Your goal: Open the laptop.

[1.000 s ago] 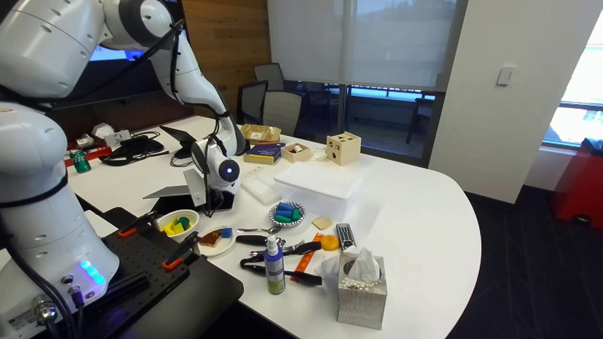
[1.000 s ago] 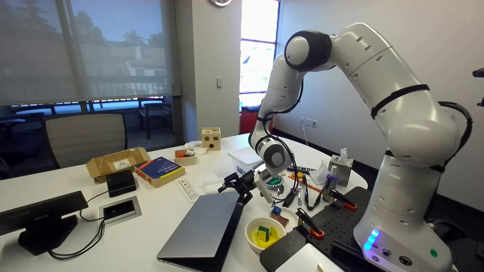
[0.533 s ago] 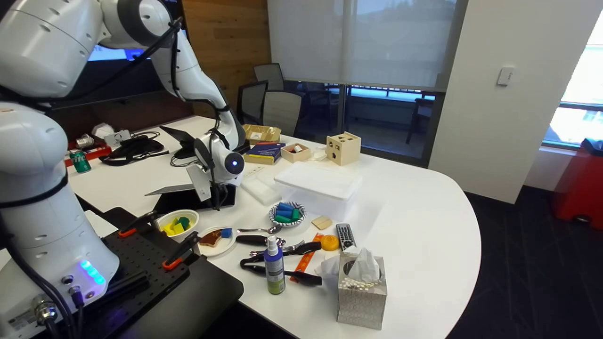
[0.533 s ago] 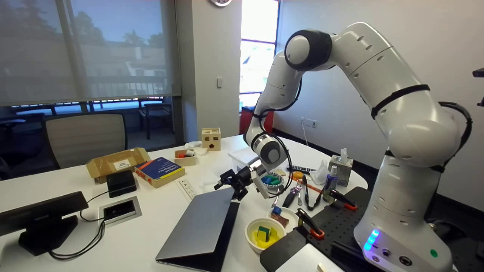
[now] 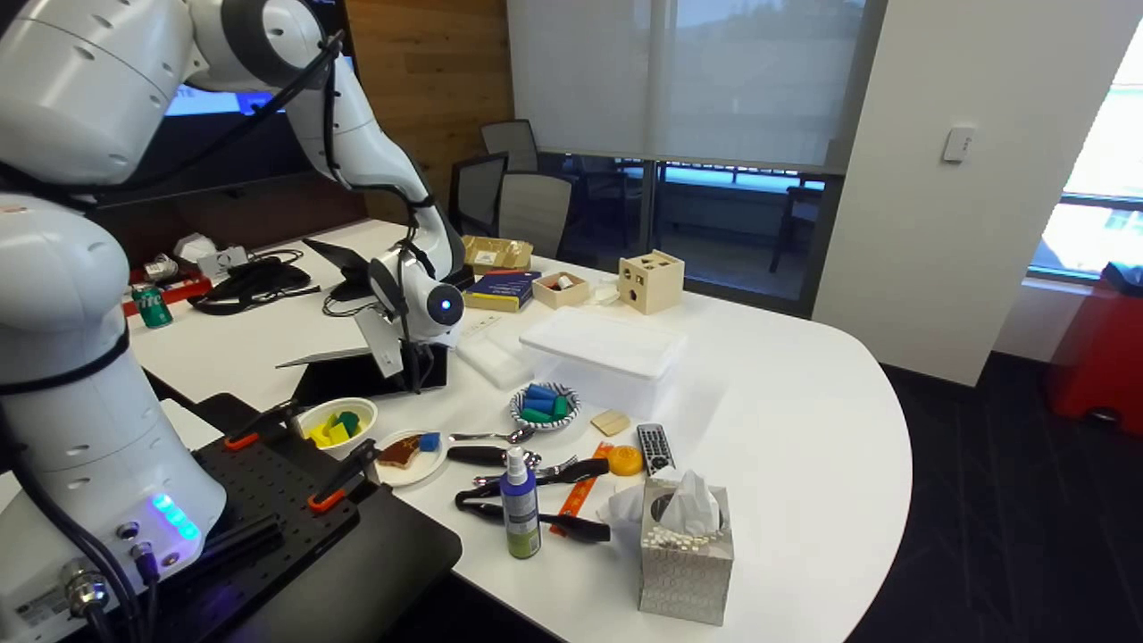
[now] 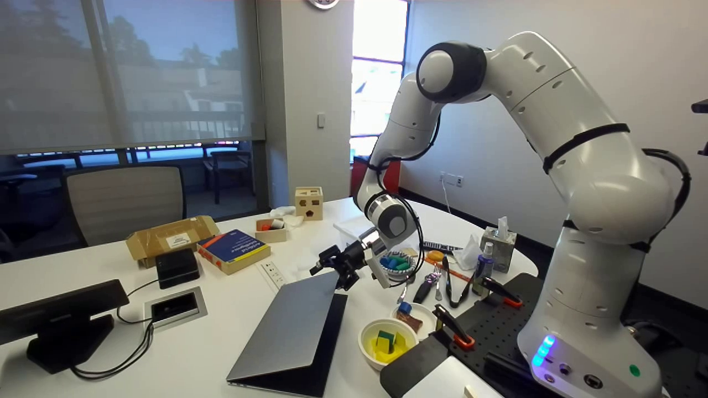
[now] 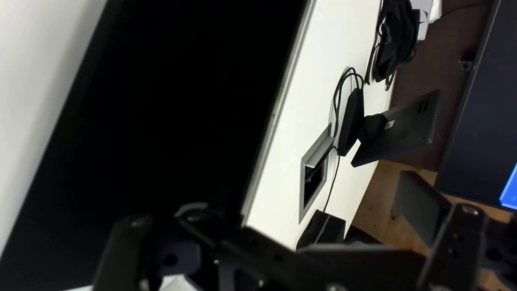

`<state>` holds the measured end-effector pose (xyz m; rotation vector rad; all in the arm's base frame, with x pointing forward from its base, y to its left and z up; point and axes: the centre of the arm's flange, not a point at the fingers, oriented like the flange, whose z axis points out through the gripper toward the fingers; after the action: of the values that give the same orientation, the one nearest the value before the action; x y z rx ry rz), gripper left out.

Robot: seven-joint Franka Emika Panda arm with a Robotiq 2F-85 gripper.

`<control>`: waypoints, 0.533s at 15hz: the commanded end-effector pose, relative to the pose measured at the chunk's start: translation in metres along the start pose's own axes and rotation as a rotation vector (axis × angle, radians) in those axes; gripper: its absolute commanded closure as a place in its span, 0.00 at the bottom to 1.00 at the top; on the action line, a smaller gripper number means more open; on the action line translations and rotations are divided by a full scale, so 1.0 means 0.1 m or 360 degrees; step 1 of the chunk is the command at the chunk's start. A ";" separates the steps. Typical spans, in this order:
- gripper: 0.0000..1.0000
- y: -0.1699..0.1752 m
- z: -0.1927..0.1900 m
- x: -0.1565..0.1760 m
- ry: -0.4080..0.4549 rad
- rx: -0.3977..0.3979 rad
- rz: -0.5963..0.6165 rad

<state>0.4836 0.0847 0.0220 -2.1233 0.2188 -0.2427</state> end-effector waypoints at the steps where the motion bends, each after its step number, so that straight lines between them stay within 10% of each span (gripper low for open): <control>1: 0.00 -0.30 -0.02 0.10 0.0065 0.0106 -0.0077; 8: 0.00 -0.41 0.01 0.12 0.0145 0.0146 -0.0194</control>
<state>0.4911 0.0903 0.0307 -2.1049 0.1709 -0.3491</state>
